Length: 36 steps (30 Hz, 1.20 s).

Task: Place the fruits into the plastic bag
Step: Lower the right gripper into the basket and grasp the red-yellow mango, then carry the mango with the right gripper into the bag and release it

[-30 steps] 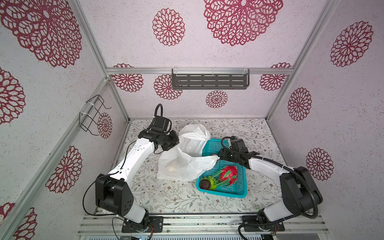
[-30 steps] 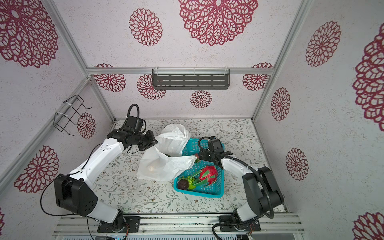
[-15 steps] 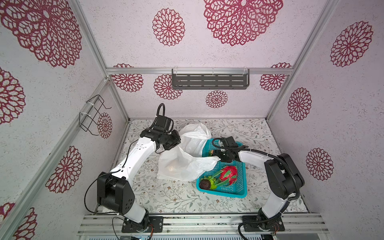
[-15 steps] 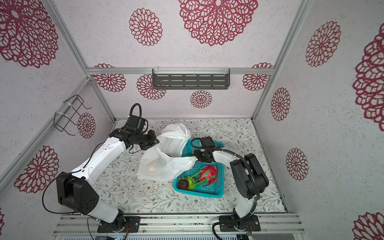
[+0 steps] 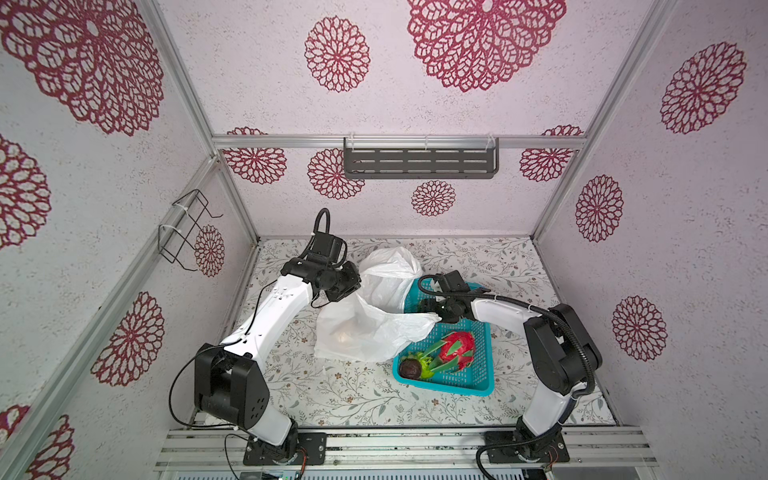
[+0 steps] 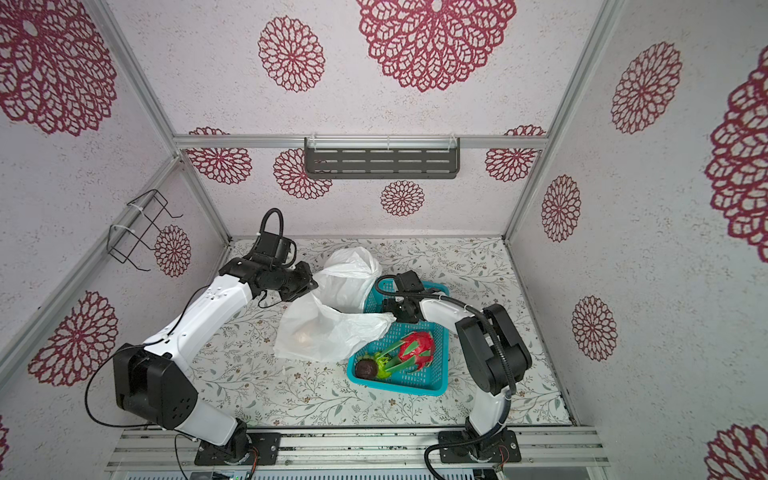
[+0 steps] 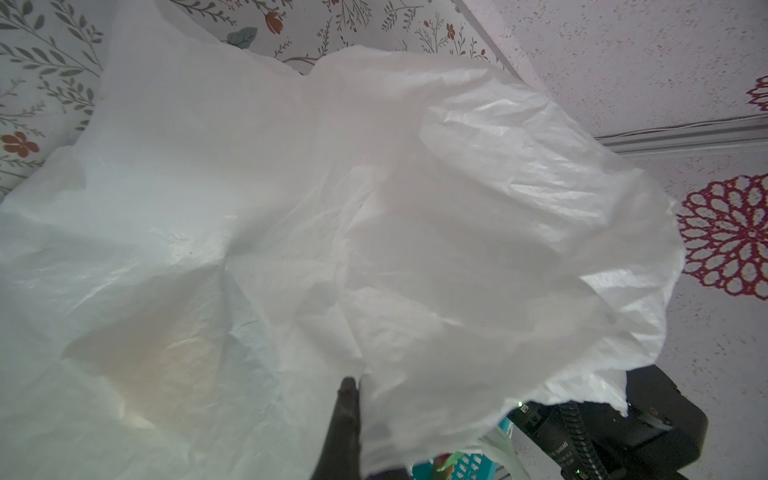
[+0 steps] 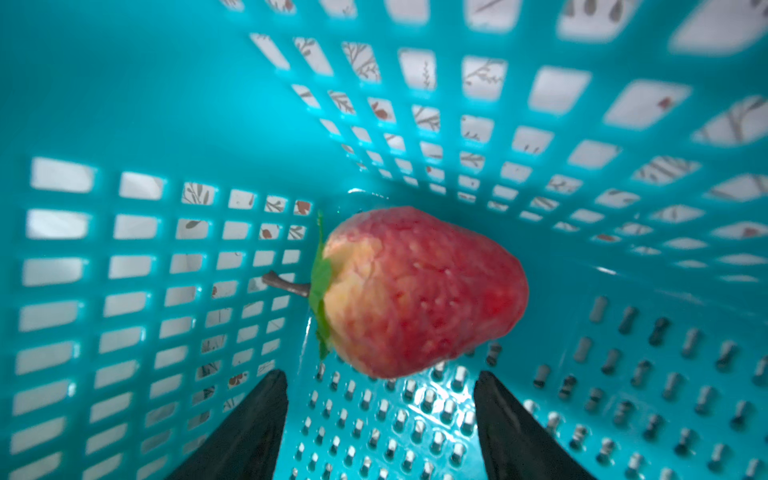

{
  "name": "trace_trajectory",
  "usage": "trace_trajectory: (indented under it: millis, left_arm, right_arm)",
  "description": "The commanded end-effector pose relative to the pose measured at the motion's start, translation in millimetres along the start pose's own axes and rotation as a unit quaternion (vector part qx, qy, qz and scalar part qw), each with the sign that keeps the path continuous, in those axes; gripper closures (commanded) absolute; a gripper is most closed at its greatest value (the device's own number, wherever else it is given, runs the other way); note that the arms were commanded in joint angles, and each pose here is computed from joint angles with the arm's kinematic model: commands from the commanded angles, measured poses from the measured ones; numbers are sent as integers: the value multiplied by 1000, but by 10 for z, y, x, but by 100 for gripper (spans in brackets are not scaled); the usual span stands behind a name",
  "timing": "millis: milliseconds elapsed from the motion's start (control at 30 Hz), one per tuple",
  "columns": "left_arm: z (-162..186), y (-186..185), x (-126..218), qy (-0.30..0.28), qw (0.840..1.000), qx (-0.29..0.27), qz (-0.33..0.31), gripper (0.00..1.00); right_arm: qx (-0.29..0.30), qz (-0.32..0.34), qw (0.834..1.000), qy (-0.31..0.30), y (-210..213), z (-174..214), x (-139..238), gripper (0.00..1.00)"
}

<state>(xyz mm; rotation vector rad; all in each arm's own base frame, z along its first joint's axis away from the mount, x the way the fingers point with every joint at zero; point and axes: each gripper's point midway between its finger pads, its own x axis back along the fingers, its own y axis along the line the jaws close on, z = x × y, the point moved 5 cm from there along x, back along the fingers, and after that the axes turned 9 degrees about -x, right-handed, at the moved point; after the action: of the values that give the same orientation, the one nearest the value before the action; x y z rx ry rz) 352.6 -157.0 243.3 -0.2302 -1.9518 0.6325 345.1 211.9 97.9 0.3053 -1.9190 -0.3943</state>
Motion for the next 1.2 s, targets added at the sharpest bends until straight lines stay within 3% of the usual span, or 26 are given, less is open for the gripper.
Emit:
trace_trajectory:
  millis: [0,400,633,800,967,1167]
  left_arm:
    - [-5,-38,69,-12,1000,-10,5,100]
    - [-30,-63,125,-16,1000,-15,3,100]
    - [-42,-78,126,-15,1000,-18,5,100]
    - [-46,-80,115,-13,1000,-19,5,100]
    - [-39,-75,100,-10,1000,-17,5,100]
    - [-50,-89,98,-12,1000,-17,8,100]
  right_arm:
    - [9,7,1000,-15,30,-94,29,28]
    - [5,109,991,-74,-97,-434,3,19]
    - [-5,104,992,-73,-86,-460,-108,21]
    - [-19,96,993,-67,-102,-409,-177,28]
    - [-21,88,993,-77,-103,-398,-117,49]
    - [-38,74,991,-104,-168,-416,160,65]
